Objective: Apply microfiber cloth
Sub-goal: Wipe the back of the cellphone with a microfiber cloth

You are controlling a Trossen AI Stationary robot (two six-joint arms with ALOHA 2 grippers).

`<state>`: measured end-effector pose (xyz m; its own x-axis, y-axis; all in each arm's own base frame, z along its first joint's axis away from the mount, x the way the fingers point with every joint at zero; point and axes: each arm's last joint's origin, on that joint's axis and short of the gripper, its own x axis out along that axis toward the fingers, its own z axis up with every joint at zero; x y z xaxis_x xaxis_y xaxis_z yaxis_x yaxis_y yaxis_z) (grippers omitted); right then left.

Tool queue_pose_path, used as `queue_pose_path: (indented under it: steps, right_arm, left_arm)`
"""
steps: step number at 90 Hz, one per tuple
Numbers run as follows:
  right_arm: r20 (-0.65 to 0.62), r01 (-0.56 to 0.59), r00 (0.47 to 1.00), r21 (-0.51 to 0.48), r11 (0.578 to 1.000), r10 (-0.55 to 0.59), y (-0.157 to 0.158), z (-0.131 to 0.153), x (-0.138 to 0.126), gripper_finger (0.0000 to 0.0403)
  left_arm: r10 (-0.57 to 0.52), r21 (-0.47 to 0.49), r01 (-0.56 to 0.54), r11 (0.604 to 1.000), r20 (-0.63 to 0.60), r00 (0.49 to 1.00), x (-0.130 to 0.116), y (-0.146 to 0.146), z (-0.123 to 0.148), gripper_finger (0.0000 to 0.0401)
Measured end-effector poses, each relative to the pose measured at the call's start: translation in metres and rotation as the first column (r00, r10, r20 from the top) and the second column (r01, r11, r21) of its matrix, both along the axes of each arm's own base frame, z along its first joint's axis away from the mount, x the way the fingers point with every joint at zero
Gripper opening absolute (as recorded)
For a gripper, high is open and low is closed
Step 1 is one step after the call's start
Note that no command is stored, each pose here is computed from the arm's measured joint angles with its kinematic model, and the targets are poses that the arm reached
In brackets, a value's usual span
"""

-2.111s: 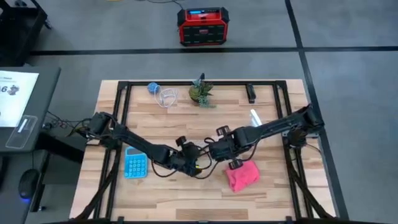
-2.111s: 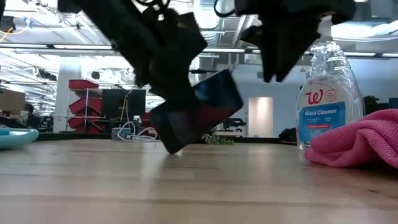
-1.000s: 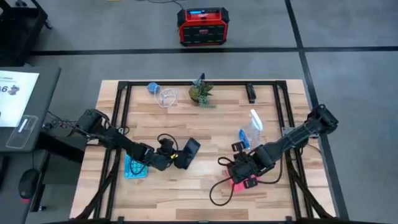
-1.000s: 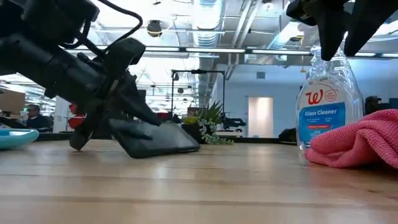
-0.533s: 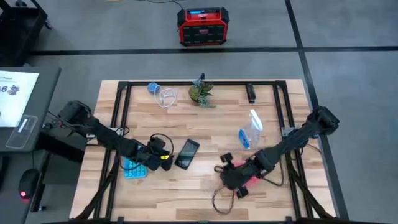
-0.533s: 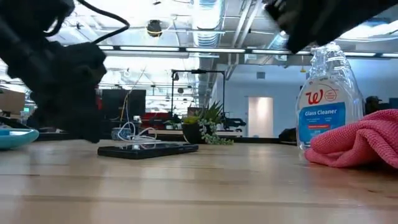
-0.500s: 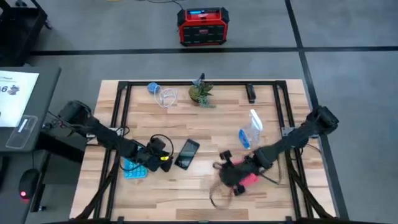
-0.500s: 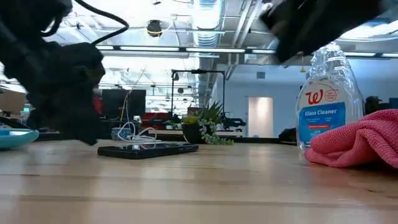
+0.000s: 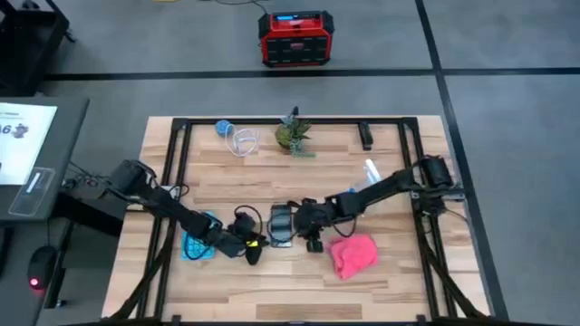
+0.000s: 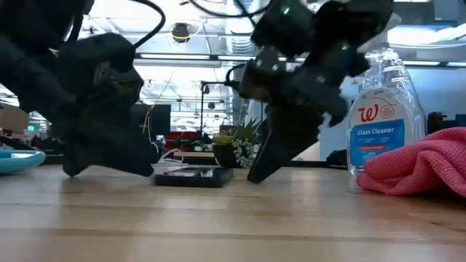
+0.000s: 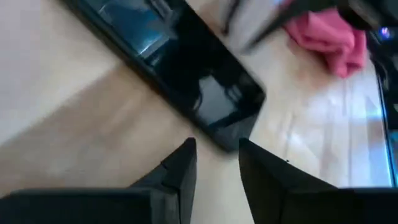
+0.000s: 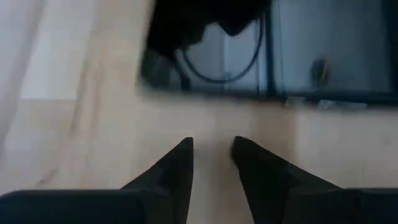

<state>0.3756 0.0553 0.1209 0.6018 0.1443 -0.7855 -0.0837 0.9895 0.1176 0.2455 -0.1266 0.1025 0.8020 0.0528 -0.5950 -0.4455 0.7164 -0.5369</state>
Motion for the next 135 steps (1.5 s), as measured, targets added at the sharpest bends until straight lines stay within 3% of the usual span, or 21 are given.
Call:
queue_pose_path:
  steps: [11, 23, 40, 53, 69, 89, 102, 109, 116, 128, 135]
  right_arm:
    - [0.034, 0.008, 0.999, -0.043, 0.999, -0.007, -0.001, 0.01, 0.004, 0.0092]
    - [0.009, -0.052, 0.999, -0.063, 0.997, 0.053, 0.012, 0.04, -0.012, 0.0082]
    - [-0.164, -0.232, 0.963, -0.093, 0.968, 0.215, 0.057, 0.081, -0.07, 0.0074]
    - [-0.207, -0.307, 0.935, -0.059, 0.95, 0.289, 0.092, 0.1, -0.114, 0.0074]
    - [-0.254, -0.289, 0.93, -0.062, 0.955, 0.265, 0.108, 0.078, -0.147, 0.0074]
    - [-0.26, -0.215, 0.948, -0.097, 0.972, 0.184, 0.096, 0.022, -0.144, 0.0074]
    - [-0.242, -0.179, 0.96, -0.135, 0.974, 0.143, 0.087, 0.007, -0.128, 0.0052]
    - [-0.134, -0.183, 0.977, -0.143, 0.973, 0.164, 0.085, 0.008, -0.114, 0.0016]
    - [-0.04, -0.154, 0.988, -0.18, 0.971, 0.15, 0.081, 0.011, -0.105, 0.0007]
    - [0.178, -0.044, 0.981, -0.213, 0.976, 0.083, 0.072, 0.041, -0.094, 0.0002]
    - [0.32, 0.019, 0.947, -0.192, 0.981, 0.044, 0.069, 0.063, -0.09, 0.0001]
  left_arm:
    - [-0.03, 0.035, 0.03, 0.999, -0.014, 0.999, 0.003, -0.004, 0.014, 0.0093]
    - [-0.024, 0.07, 0.024, 0.997, -0.007, 1.0, 0.004, -0.005, 0.029, 0.0093]
    - [-0.088, 0.139, 0.068, 0.988, 0.136, 0.987, 0.012, -0.011, 0.047, 0.0093]
    - [-0.125, 0.208, 0.081, 0.975, 0.207, 0.97, 0.016, -0.011, 0.054, 0.0099]
    - [-0.179, 0.292, 0.101, 0.951, 0.254, 0.951, 0.02, -0.011, 0.061, 0.011]
    - [-0.28, 0.369, 0.161, 0.915, 0.295, 0.914, 0.023, -0.013, 0.068, 0.0173]
    - [-0.361, 0.502, 0.178, 0.847, 0.296, 0.884, 0.024, -0.014, 0.073, 0.0217]
    - [-0.403, 0.587, 0.183, 0.789, 0.268, 0.875, 0.025, -0.014, 0.076, 0.0229]
    - [-0.445, 0.666, 0.184, 0.723, 0.246, 0.861, 0.029, -0.016, 0.083, 0.0232]
    - [-0.508, 0.788, 0.177, 0.59, 0.192, 0.84, 0.036, -0.022, 0.097, 0.0233]
    - [-0.522, 0.815, 0.17, 0.554, 0.181, 0.833, 0.041, -0.025, 0.106, 0.0233]
